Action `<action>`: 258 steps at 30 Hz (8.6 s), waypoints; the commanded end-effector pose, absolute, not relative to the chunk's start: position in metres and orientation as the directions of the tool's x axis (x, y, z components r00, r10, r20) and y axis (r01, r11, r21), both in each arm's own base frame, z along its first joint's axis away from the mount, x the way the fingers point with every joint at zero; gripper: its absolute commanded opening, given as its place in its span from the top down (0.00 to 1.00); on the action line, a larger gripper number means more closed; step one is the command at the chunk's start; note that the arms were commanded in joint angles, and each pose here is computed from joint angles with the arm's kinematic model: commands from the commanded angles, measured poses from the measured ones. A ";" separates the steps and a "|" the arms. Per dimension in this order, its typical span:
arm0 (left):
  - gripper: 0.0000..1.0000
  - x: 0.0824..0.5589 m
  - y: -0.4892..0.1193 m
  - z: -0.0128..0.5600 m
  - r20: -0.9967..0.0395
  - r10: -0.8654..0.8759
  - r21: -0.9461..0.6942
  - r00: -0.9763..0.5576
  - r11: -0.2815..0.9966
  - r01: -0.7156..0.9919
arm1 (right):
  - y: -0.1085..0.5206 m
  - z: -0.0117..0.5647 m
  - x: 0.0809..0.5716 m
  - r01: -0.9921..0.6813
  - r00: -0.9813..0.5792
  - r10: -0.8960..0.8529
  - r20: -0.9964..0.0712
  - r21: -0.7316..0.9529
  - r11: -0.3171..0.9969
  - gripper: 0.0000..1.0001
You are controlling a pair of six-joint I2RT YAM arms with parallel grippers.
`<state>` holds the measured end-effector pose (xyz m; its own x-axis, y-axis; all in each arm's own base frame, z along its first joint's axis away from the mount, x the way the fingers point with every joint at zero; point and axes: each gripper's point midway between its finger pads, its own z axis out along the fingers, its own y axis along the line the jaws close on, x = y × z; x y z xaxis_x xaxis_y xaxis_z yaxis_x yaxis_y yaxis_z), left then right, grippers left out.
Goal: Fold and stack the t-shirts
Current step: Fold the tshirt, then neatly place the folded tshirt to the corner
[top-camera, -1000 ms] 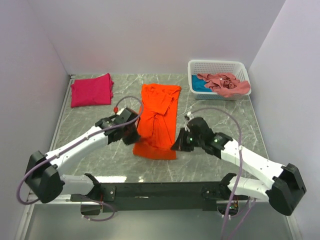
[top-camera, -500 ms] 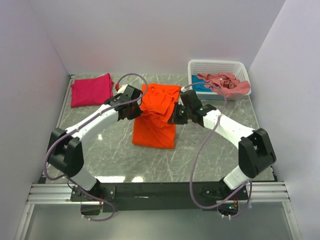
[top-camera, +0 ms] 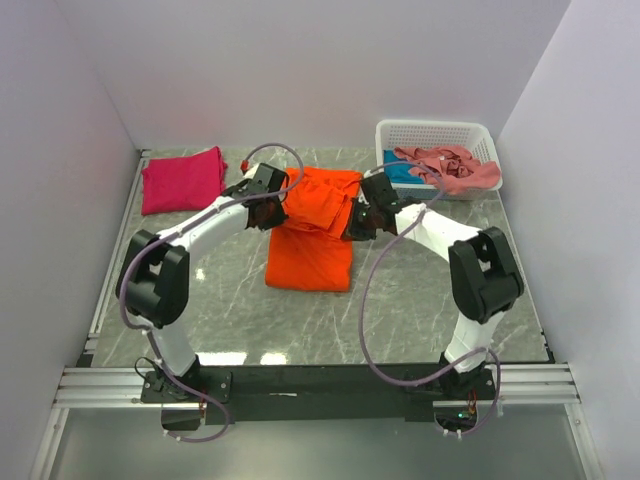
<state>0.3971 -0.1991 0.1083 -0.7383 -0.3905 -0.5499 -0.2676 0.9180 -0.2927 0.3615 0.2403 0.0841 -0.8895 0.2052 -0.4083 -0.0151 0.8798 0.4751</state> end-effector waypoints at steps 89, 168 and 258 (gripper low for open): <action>0.66 0.538 -0.204 0.153 -0.606 -0.451 -0.378 -0.655 0.888 -0.262 | 0.171 0.125 0.449 0.019 -0.887 0.384 -0.255 0.812 0.584 0.79; 0.99 0.563 -0.019 0.213 -0.811 0.232 0.445 -0.536 0.840 -0.310 | 0.104 0.164 0.273 -0.023 -0.587 0.255 -0.768 0.331 0.943 0.15; 0.99 0.599 0.118 0.201 -0.856 -0.248 0.014 -0.454 0.867 -0.499 | 0.063 0.176 0.270 0.168 -0.564 0.264 -0.783 0.204 0.964 0.15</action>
